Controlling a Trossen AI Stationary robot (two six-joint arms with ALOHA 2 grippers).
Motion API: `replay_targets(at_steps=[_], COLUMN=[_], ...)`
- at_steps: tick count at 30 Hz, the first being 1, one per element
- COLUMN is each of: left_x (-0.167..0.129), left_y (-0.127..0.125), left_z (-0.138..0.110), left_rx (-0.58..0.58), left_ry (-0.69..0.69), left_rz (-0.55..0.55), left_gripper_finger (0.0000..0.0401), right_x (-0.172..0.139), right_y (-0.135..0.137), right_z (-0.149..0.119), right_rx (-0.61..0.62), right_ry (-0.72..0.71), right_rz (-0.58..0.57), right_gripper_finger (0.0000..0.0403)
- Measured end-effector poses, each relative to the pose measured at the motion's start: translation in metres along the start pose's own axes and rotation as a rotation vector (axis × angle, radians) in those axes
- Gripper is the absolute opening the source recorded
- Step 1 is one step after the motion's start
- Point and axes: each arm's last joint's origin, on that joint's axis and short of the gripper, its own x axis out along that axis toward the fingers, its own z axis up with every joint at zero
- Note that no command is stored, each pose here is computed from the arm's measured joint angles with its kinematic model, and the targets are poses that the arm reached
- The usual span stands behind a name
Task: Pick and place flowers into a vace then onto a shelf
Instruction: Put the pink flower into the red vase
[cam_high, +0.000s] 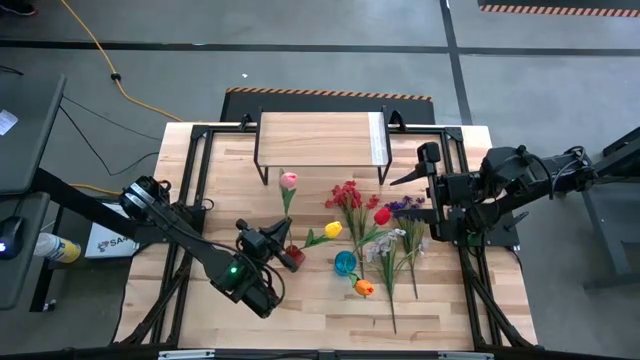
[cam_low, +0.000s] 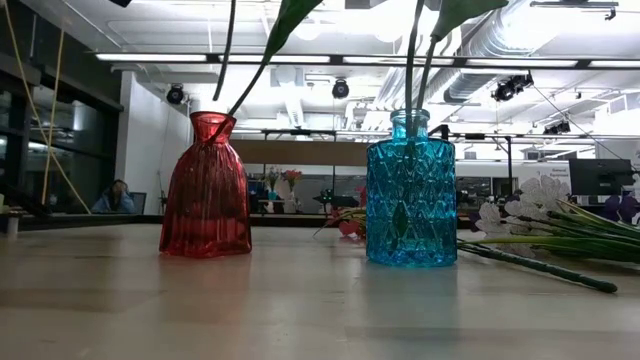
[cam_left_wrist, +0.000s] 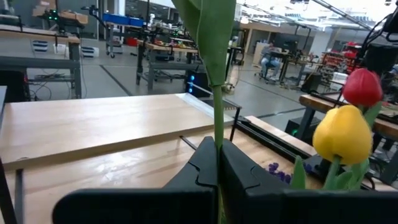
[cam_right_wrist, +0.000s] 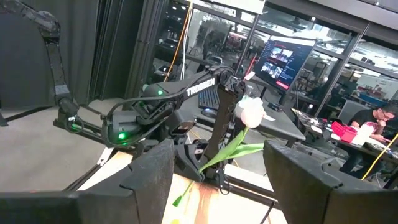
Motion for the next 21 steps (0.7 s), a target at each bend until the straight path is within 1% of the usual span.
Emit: replay_targets(at_steps=[3, 6, 21], left_x=[-0.001, -0.001, -0.001], left_y=[-0.001, -0.003, -0.010], left_z=[0.000, -0.006, -0.031], left_rx=[0.009, 0.028, 0.044], left_ry=[0.001, -0.001, -0.001], left_rz=[-0.003, -0.002, -0.002], left_gripper_finger=[0.0032, 0.0032, 0.0032], right_x=[0.000, 0.000, 0.000], right_y=[0.000, 0.000, 0.000], right_z=[0.000, 0.000, 0.000], right_rx=[0.000, 0.000, 0.006], right_ry=[0.000, 0.000, 0.004], right_rz=[0.000, 0.000, 0.002], right_gripper_finger=[0.0239, 0.0239, 0.0239])
